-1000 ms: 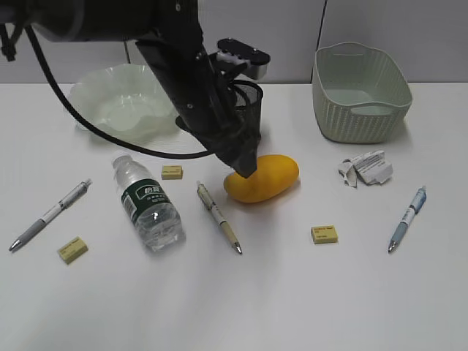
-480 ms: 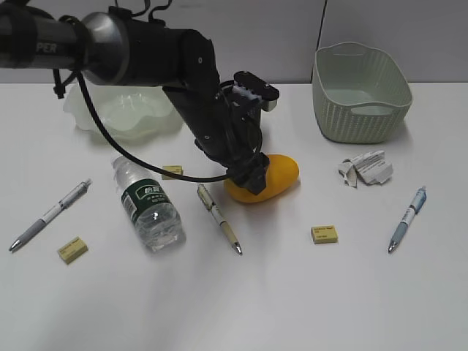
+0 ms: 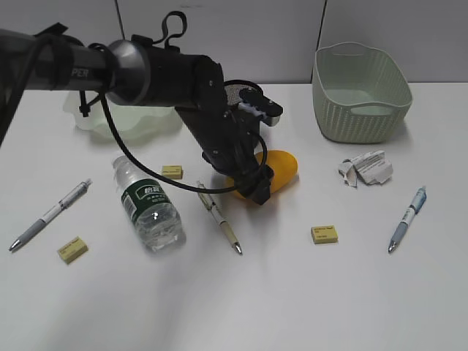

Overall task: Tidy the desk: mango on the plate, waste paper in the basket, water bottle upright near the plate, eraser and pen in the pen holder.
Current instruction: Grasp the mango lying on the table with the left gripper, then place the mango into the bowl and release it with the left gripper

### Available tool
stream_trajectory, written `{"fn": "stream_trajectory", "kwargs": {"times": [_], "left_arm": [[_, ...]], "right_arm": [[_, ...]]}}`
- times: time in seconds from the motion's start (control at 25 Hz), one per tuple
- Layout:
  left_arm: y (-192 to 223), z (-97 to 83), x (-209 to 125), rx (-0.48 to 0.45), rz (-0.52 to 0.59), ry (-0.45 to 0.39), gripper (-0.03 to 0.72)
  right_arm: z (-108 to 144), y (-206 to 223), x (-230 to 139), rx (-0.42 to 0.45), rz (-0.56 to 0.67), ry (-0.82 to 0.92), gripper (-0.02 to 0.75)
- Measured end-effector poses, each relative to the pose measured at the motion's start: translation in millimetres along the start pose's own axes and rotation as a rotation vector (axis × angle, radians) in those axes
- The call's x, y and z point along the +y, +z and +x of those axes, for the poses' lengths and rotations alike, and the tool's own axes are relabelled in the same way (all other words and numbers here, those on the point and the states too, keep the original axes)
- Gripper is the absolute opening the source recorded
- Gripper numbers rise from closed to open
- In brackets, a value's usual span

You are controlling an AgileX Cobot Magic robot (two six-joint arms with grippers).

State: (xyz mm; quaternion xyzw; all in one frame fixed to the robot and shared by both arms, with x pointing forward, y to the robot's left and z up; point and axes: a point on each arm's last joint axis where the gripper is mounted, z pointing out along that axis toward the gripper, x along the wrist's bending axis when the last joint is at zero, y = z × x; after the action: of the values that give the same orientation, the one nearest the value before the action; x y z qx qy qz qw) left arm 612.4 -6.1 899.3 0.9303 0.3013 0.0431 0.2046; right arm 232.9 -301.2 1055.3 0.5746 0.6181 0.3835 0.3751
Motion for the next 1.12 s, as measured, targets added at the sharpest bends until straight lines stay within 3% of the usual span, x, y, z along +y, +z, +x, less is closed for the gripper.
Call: {"fn": "stream_trajectory", "kwargs": {"times": [0.2, 0.32, 0.72, 1.12], "left_arm": [[2, -0.3, 1, -0.007, -0.009, -0.014, 0.637], [0, -1.1, 4, -0.020, -0.021, -0.028, 0.564], [-7, -3.3, 5, -0.036, -0.007, -0.029, 0.562], [-104, -10.0, 36, 0.014, -0.204, 0.010, 0.562]], "right_arm": [[0, 0, 0, 0.000, 0.000, 0.000, 0.568], [0, 0, 0, 0.000, 0.000, 0.000, 0.568], [0, 0, 0, 0.000, 0.000, 0.000, 0.568], [0, 0, 0, 0.000, 0.000, 0.000, 0.568]]}}
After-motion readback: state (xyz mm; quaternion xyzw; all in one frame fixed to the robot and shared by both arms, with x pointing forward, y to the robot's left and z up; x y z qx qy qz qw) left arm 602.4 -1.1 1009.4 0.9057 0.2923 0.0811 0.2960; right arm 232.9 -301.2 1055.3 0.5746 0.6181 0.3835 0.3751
